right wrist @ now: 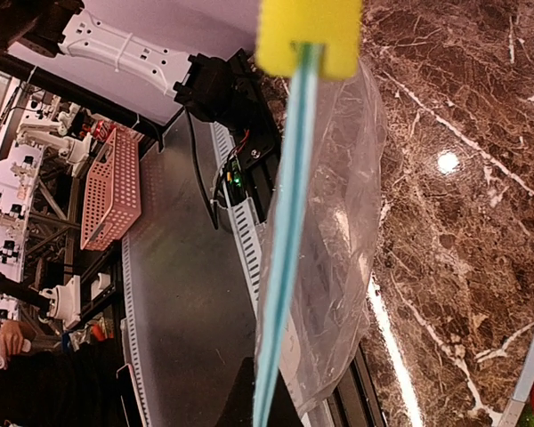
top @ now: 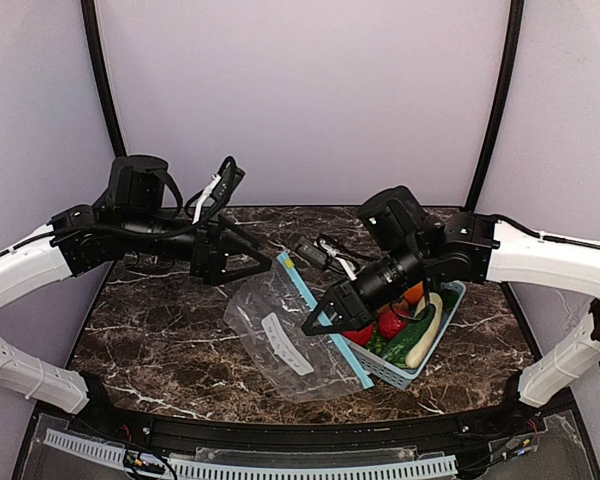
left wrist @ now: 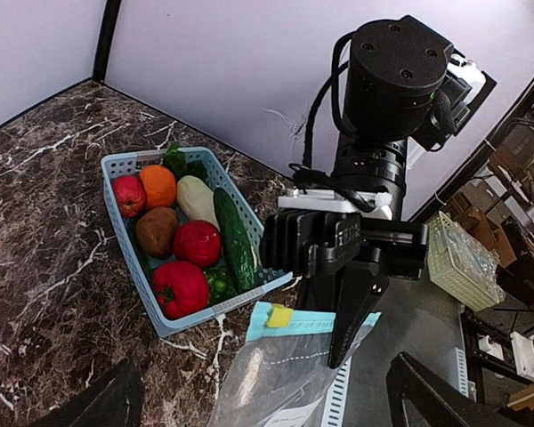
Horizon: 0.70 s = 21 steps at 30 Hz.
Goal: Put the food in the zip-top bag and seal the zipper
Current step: Pass from the left arm to the right, then pass from the right arm to the left
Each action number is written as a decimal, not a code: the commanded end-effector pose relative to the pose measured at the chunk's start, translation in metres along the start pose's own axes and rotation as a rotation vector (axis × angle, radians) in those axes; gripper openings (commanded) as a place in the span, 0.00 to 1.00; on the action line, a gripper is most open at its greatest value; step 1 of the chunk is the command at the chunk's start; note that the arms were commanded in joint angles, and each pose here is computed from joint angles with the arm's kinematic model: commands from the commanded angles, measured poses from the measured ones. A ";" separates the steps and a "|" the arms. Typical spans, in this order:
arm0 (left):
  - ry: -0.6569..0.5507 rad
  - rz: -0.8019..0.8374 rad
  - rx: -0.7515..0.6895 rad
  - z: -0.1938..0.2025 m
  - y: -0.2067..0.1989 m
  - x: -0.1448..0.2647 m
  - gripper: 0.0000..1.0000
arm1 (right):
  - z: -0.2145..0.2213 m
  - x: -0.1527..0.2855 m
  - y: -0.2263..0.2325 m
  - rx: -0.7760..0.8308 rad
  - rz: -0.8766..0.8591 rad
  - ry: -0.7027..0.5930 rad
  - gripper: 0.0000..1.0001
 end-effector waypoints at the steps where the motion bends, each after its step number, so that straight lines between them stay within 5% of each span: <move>1: 0.050 0.128 -0.016 0.003 -0.012 -0.005 0.92 | -0.008 0.005 0.020 0.060 -0.099 -0.004 0.00; 8: 0.080 0.178 0.002 0.010 -0.014 -0.008 0.68 | -0.011 0.010 0.027 0.072 -0.125 -0.011 0.00; 21: 0.114 0.233 0.035 0.019 -0.014 -0.012 0.40 | -0.014 0.009 0.028 0.072 -0.134 0.002 0.00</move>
Point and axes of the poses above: each gripper's point midway between its finger pads, its own x axis back along the fingers, its own y axis along the line the jaws close on, z = x × y, the point moved 6 cm from there along x, back along the fingers, and after that the axes turned 10 degrees about x, right-handed, at the moved point
